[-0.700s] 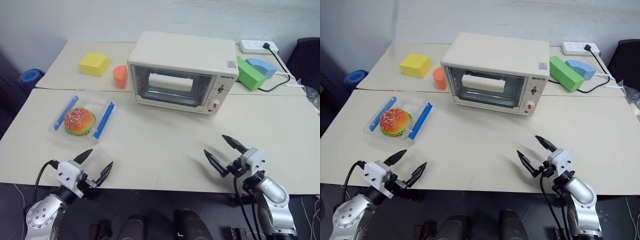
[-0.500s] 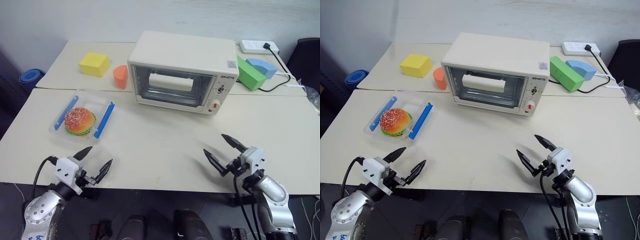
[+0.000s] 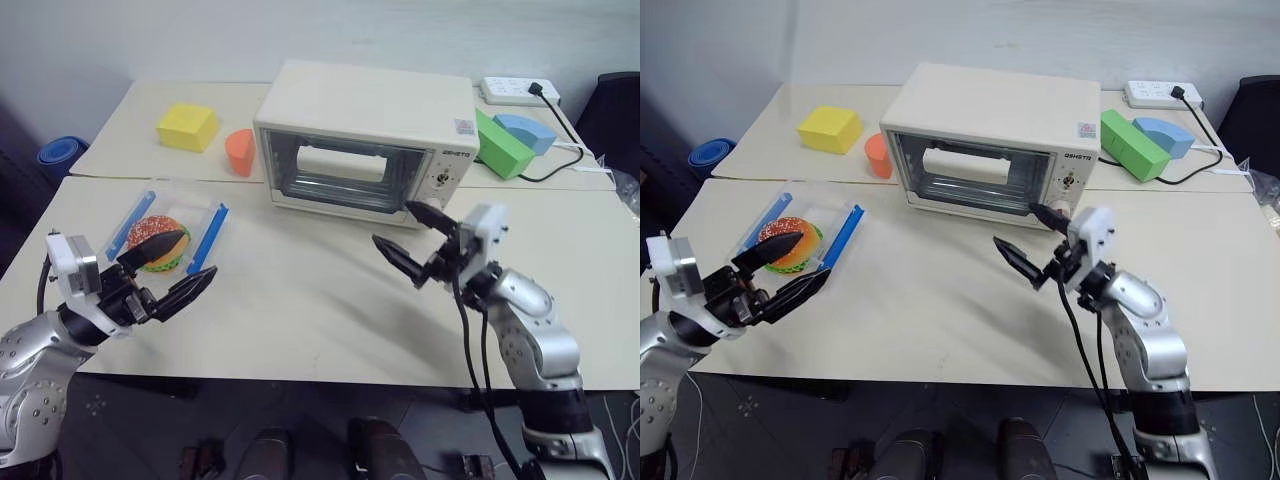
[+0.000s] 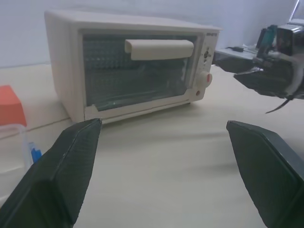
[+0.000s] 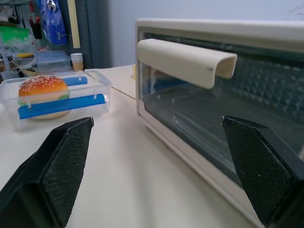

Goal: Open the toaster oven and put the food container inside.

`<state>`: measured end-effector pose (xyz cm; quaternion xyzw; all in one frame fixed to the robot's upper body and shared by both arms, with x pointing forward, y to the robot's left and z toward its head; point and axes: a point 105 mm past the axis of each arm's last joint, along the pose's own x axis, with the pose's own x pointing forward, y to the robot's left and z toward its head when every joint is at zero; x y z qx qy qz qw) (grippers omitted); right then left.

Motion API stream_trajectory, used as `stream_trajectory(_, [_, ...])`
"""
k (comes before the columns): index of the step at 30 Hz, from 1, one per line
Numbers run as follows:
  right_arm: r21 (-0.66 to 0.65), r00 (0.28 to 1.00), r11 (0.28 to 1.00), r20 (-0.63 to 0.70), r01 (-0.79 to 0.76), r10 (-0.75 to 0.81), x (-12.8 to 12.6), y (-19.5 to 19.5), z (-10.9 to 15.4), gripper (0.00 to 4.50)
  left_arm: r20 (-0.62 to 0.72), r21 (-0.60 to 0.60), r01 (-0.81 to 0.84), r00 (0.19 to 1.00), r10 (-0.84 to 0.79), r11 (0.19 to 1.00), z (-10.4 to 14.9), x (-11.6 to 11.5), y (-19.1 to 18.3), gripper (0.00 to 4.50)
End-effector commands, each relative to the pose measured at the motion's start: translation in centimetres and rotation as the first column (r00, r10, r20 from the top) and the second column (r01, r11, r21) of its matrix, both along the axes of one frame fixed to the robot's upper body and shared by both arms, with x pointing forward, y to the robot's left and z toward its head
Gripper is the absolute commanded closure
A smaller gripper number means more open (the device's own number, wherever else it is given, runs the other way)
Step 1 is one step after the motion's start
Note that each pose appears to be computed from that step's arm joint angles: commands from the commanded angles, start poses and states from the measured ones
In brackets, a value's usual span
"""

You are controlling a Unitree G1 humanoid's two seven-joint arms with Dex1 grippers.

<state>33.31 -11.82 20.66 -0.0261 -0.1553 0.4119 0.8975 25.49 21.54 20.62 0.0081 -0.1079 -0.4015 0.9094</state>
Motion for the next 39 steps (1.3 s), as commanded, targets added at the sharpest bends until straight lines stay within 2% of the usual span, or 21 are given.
stream_trajectory(1, [0.008,1.0,1.0,0.017,-0.002,0.002,0.6,0.4,1.0,0.01,0.019,0.017,0.0,1.0,-0.001,1.0,0.1,0.3,-0.2,0.0])
stream_trajectory(7, [-0.001,0.998,0.999,0.048,-0.041,0.041,1.5,2.5,2.1,0.01,0.014,0.018,0.014,1.0,-0.014,1.0,-0.5,0.6,-1.6,0.0])
stream_trajectory(12, [-0.007,0.994,0.997,0.082,-0.077,0.078,1.2,3.4,2.2,0.01,0.005,0.018,0.002,1.0,-0.002,1.0,-1.0,0.5,-1.7,0.0])
stream_trajectory(15, [-0.032,0.985,0.991,0.114,-0.129,0.132,0.3,4.0,1.9,0.01,0.019,-0.005,-0.008,1.0,0.008,1.0,-0.9,0.5,-1.5,0.0])
stream_trajectory(19, [-0.121,0.965,0.969,0.128,-0.213,0.228,-1.9,4.5,0.0,0.01,0.023,-0.018,-0.017,1.0,0.018,1.0,-0.3,1.2,-0.8,0.0])
stream_trajectory(22, [-0.119,0.969,0.972,0.12,-0.202,0.216,-2.3,4.3,-0.8,0.0,0.048,-0.033,-0.009,0.999,0.01,0.999,0.8,2.3,-0.3,0.59])
stream_trajectory(26, [-0.122,0.973,0.977,0.128,-0.177,0.193,-2.3,4.1,-1.0,0.0,0.162,-0.046,-0.041,0.986,0.048,0.998,3.8,4.8,0.2,1.84])
stream_trajectory(34, [-0.133,0.972,0.977,0.148,-0.165,0.184,-1.7,4.6,-0.6,0.0,0.197,-0.046,-0.055,0.978,0.063,0.997,7.4,10.9,-0.9,4.27])
stream_trajectory(35, [-0.139,0.971,0.976,0.151,-0.165,0.186,-1.6,4.6,-0.6,0.0,0.197,-0.031,-0.075,0.977,0.079,0.997,7.5,11.7,-1.0,4.46])
stream_trajectory(39, [-0.151,0.969,0.974,0.156,-0.17,0.193,-1.7,4.8,-0.8,0.0,0.177,0.042,-0.104,0.98,0.094,0.994,6.7,14.1,-1.6,4.46])
